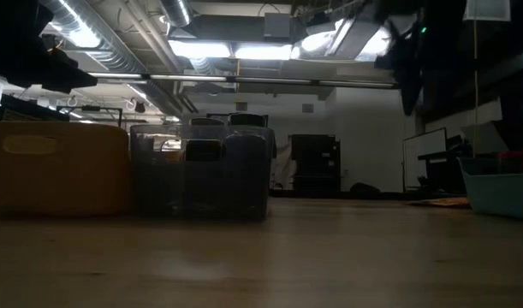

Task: Sort spices by type
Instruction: Put the orange spice bag into the transparent bin

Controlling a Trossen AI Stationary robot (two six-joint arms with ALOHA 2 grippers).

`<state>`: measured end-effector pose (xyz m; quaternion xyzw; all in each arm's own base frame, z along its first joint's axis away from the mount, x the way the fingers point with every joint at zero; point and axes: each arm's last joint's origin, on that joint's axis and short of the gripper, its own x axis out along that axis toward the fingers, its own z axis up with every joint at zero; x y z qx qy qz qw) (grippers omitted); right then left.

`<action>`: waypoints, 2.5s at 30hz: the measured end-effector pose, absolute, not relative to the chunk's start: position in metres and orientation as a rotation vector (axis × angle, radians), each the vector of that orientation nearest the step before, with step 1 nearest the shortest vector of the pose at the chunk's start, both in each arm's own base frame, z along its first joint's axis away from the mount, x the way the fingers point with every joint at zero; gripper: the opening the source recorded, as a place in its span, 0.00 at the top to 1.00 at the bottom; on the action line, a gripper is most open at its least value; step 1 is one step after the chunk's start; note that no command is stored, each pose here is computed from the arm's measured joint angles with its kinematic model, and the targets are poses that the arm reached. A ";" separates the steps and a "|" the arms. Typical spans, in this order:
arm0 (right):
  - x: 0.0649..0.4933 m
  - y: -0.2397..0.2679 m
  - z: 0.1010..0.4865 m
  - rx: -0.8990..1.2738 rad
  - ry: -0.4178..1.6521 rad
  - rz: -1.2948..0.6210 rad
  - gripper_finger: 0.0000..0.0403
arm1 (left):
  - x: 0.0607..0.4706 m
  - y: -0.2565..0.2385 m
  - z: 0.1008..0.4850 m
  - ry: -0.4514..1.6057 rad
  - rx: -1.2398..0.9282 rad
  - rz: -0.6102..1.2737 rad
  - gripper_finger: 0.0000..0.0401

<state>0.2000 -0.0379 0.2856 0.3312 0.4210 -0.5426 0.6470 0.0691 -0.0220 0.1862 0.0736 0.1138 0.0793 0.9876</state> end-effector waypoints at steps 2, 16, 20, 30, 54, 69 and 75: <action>0.202 -0.049 0.281 0.738 1.029 -1.226 0.35 | 0.069 -0.022 0.187 0.221 0.110 0.163 0.86; 0.230 -0.121 0.230 0.706 1.293 -1.098 0.35 | 0.070 -0.022 0.189 0.177 -0.108 0.189 0.86; 0.230 -0.140 0.212 0.701 1.389 -1.104 0.35 | 0.070 -0.022 0.189 0.173 -0.155 0.193 0.86; 0.223 -0.174 0.171 0.770 1.604 -0.978 0.35 | 0.070 -0.022 0.189 0.173 -0.183 0.196 0.86; 0.227 -0.186 0.124 0.696 1.809 -0.745 0.68 | 0.070 -0.022 0.189 0.177 -0.188 0.198 0.86; 0.237 -0.177 0.124 0.767 1.754 -0.687 0.95 | 0.070 -0.022 0.189 0.174 -0.204 0.200 0.86; 0.250 -0.171 0.133 0.744 1.700 -0.649 0.98 | 0.070 -0.022 0.189 0.171 -0.232 0.202 0.86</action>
